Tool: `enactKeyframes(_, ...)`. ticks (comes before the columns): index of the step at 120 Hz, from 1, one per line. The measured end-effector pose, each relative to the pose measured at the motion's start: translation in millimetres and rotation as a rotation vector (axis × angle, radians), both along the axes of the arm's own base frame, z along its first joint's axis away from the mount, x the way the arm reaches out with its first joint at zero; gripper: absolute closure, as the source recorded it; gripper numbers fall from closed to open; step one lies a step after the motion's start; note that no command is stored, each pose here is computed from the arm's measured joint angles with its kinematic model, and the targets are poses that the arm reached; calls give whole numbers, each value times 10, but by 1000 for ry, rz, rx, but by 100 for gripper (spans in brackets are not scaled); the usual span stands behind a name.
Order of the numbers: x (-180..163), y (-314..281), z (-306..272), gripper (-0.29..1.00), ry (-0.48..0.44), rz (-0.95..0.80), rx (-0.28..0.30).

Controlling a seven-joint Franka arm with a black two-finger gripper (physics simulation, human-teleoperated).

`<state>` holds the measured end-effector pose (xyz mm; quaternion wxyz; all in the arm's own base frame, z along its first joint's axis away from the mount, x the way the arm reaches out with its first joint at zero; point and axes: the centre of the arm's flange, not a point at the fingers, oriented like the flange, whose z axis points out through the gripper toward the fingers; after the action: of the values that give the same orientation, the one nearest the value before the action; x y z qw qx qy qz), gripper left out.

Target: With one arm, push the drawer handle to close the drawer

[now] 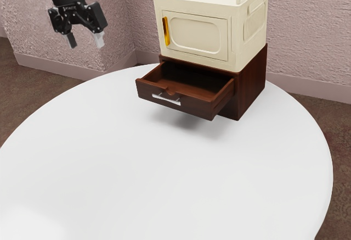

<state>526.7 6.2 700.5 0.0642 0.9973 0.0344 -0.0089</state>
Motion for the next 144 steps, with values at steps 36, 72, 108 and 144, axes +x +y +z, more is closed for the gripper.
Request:
enactKeyframes(36,-1313,425,-1311,1,116,71,31)
enactKeyframes(72,-795,392,-2403,29,98,2,113)
enactKeyframes(108,-273,120,-2358,53,-12,-95,132)
enactKeyframes(144,332,-30,-2463,59,-37,-159,114)
